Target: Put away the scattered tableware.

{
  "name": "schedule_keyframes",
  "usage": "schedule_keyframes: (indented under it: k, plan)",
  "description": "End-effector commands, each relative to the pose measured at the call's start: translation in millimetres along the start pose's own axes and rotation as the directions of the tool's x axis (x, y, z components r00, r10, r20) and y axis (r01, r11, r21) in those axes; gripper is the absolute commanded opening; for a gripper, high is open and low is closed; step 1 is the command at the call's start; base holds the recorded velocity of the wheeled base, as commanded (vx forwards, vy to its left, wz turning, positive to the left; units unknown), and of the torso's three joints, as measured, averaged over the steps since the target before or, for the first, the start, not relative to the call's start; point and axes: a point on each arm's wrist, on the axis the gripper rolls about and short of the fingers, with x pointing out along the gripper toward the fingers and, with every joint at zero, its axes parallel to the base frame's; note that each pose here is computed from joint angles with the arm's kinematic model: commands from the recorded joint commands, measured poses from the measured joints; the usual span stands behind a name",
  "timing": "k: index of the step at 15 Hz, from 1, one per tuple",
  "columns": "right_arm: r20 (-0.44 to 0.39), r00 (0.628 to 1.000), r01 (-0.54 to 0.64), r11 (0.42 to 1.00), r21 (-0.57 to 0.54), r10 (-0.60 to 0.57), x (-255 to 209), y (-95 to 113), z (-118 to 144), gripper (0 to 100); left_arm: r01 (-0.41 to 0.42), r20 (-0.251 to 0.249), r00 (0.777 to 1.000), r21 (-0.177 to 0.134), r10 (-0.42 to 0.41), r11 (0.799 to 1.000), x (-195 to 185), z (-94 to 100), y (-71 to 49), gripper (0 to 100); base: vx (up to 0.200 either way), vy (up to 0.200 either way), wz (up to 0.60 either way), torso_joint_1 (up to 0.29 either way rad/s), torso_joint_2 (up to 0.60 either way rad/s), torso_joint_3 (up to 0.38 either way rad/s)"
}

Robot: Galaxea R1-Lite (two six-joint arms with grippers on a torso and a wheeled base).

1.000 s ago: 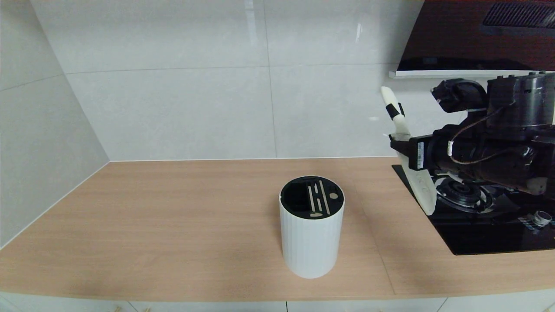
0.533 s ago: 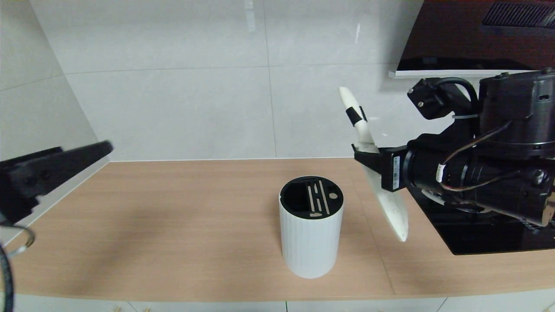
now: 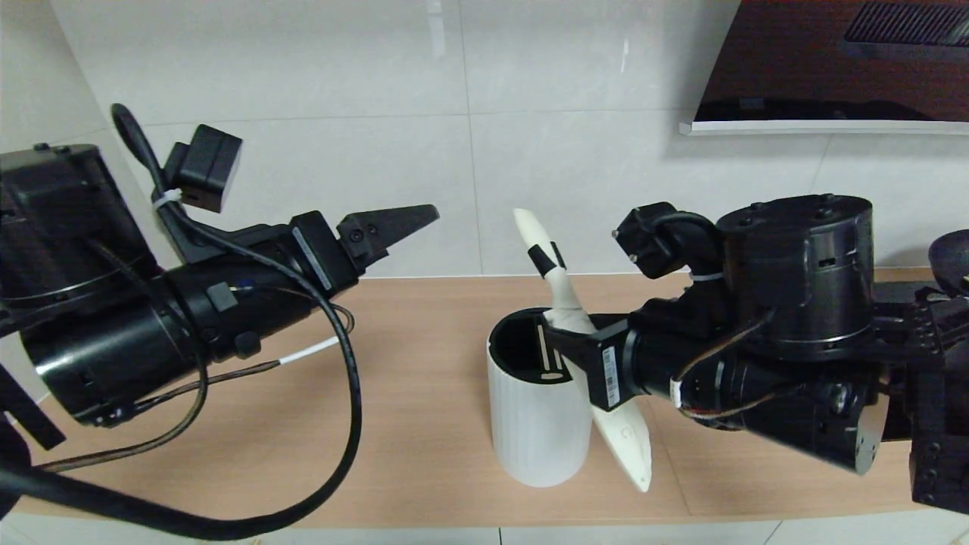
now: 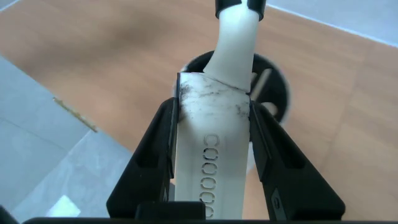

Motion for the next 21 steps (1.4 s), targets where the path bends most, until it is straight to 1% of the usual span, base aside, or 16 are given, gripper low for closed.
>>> schedule_keyframes:
  k: [1, 2, 3, 4, 5, 6, 7, 8, 10, 11, 13, 17, 21]
  plan:
    - [-0.01, 0.999, -0.033, 0.999, -0.008, 0.033, 2, 14, -5, 0, 0.048, -0.073, 0.996, -0.023, -0.05, 0.999, 22, -5.1, 2.4, 100, 0.0, 0.0, 0.0, 0.0, 0.0, 0.0]
    - [-0.01, 0.999, -0.038, 0.999, -0.01, 0.038, 1, 16, -5, 0, 0.057, -0.086, 0.995, -0.027, -0.059, 0.998, 27, -4.6, 3.0, 100, 0.0, 0.0, 0.0, 0.0, 0.0, 0.0]
    - [-0.012, 0.999, -0.046, 0.999, -0.011, 0.046, 1, 19, -6, 0, 0.045, -0.106, 0.993, -0.036, -0.049, 0.998, 38, -2.6, 4.4, 100, 0.0, 0.0, 0.0, 0.0, 0.0, 0.0]
    - [-0.008, 0.999, -0.041, 0.999, -0.011, 0.04, 1, 20, -5, 0, 0.022, -0.138, 0.99, -0.047, -0.028, 0.999, 44, -4.2, 7.0, 100, 0.0, 0.0, 0.0, 0.0, 0.0, 0.0]
    - [-0.003, 0.999, -0.041, 0.999, -0.011, 0.041, 1, 22, -4, 0, 0.015, -0.161, 0.987, -0.05, -0.023, 0.999, 50, -10.9, 8.7, 100, 0.0, 0.0, 0.0, 0.0, 0.0, 0.0]
    - [0.002, 0.999, -0.039, 0.999, -0.01, 0.039, 1, 22, -4, 0, 0.018, -0.173, 0.985, -0.051, -0.026, 0.999, 53, -14.4, 8.5, 100, 0.0, 0.0, 0.0, 0.0, 0.0, 0.0]
    - [0.021, 0.999, -0.033, 0.999, -0.007, 0.033, 2, 23, -3, 0, 0.024, -0.204, 0.978, -0.053, -0.034, 0.998, 70, -25.4, 7.3, 100, 0.0, 0.0, 0.0, 0.0, 0.0, 0.0]
    - [0.019, 0.999, -0.028, 1.0, -0.008, 0.028, 4, 23, -5, 0, 0.026, -0.206, 0.978, -0.051, -0.036, 0.998, 80, -29.2, 4.8, 100, 0.0, 0.0, 0.0, 0.0, 0.0, 0.0]
    - [0.008, 1.0, -0.024, 1.0, -0.012, 0.024, 7, 24, -8, 0, 0.015, -0.214, 0.977, -0.046, -0.025, 0.999, 88, -39.4, -0.9, 100, 0.0, 0.0, 0.0, 0.0, 0.0, 0.0]
    - [0.003, 1.0, -0.023, 1.0, -0.013, 0.023, 9, 24, -9, 0, 0.021, -0.212, 0.977, -0.044, -0.029, 0.999, 87, -39.3, -3.6, 100, 0.0, 0.0, 0.0, 0.0, 0.0, 0.0]
    - [-0.005, 1.0, -0.02, 1.0, -0.015, 0.02, 12, 25, -12, 0, 0.042, -0.224, 0.973, -0.044, -0.051, 0.998, 86, -43.2, -11.1, 100, 0.0, 0.0, 0.0, 0.0, 0.0, 0.0]
    - [-0.005, 1.0, -0.02, 1.0, -0.015, 0.02, 11, 24, -12, 0, 0.039, -0.233, 0.971, -0.043, -0.048, 0.998, 87, -46.1, -10.3, 100, 0.0, 0.0, 0.0, 0.0, 0.0, 0.0]
    - [-0.003, 1.0, -0.01, 1.0, -0.014, 0.01, 11, 24, -12, 0, 0.034, -0.216, 0.976, -0.038, -0.041, 0.999, 86, -44.4, -10.5, 100, 0.0, 0.0, 0.0, 0.0, 0.0, 0.0]
